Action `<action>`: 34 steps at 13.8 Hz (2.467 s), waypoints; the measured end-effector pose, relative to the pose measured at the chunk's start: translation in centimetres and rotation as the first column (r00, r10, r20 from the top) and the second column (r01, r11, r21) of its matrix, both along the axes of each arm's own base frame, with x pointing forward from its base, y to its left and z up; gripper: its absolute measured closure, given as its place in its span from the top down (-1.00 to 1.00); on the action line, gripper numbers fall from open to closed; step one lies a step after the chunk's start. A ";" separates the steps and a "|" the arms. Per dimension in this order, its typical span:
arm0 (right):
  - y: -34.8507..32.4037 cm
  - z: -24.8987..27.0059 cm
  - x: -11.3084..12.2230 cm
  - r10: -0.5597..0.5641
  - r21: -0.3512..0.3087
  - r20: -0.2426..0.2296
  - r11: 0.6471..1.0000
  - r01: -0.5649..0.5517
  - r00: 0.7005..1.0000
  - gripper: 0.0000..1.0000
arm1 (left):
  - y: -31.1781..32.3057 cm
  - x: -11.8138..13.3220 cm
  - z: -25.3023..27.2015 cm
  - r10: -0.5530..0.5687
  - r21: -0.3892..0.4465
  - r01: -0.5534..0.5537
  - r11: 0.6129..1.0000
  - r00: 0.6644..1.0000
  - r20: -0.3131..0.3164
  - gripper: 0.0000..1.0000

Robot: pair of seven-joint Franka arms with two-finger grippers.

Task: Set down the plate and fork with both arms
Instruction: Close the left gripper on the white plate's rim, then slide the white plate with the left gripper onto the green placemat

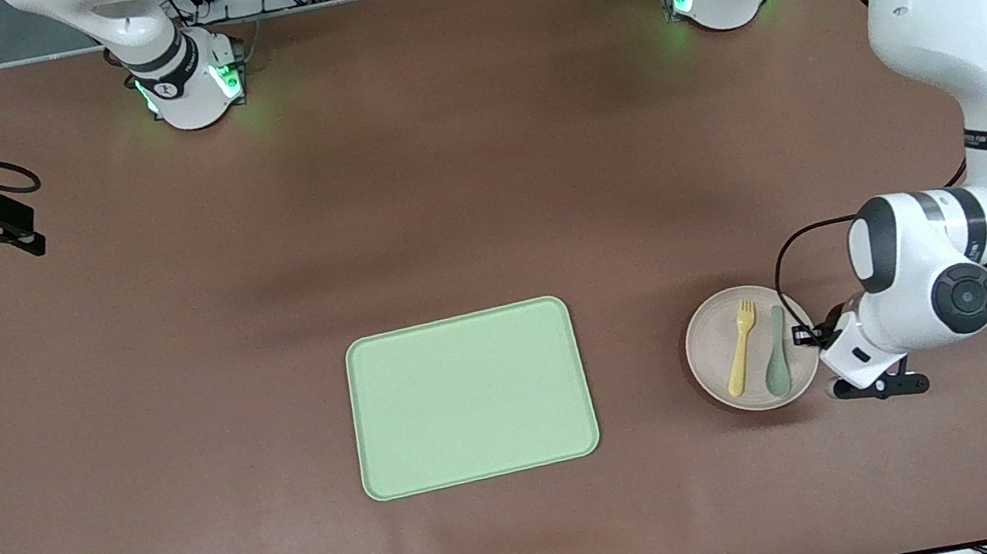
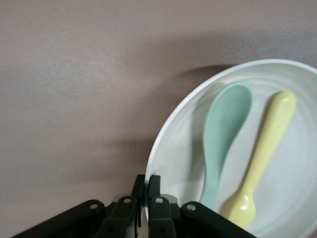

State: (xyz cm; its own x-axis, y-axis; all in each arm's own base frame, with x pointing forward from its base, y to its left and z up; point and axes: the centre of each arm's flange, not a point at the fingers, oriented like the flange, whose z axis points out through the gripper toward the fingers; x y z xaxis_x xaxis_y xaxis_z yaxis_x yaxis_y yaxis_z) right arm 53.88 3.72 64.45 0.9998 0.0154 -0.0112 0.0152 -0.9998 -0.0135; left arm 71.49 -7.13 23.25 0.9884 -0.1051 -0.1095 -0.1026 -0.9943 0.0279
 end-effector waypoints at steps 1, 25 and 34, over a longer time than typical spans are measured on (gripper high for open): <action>0.0 0.0 0.0 0.000 0.000 0.000 1.000 0.000 1.000 1.00 | 0.0 -0.1 1.3 0.000 0.002 0.000 1.000 1.000 -0.002 -0.89; 0.1 0.0 0.0 0.001 0.001 -0.001 1.000 -0.001 1.000 1.00 | -31.0 -11.7 4.5 0.193 -0.074 -0.196 0.978 0.980 -0.051 -0.89; 0.1 0.0 0.0 0.001 0.001 -0.001 1.000 -0.001 1.000 1.00 | -35.5 -11.8 0.3 0.330 -0.189 -0.318 0.929 0.944 0.031 -0.89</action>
State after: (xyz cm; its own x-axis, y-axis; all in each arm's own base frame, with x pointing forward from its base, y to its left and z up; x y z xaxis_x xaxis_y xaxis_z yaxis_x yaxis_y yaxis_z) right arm 53.86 3.81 64.46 0.9998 0.0168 -0.0125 0.0167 -0.9998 -0.0142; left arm 59.69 -42.61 23.51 0.9761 0.2098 -0.0574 0.2172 -0.9529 0.2118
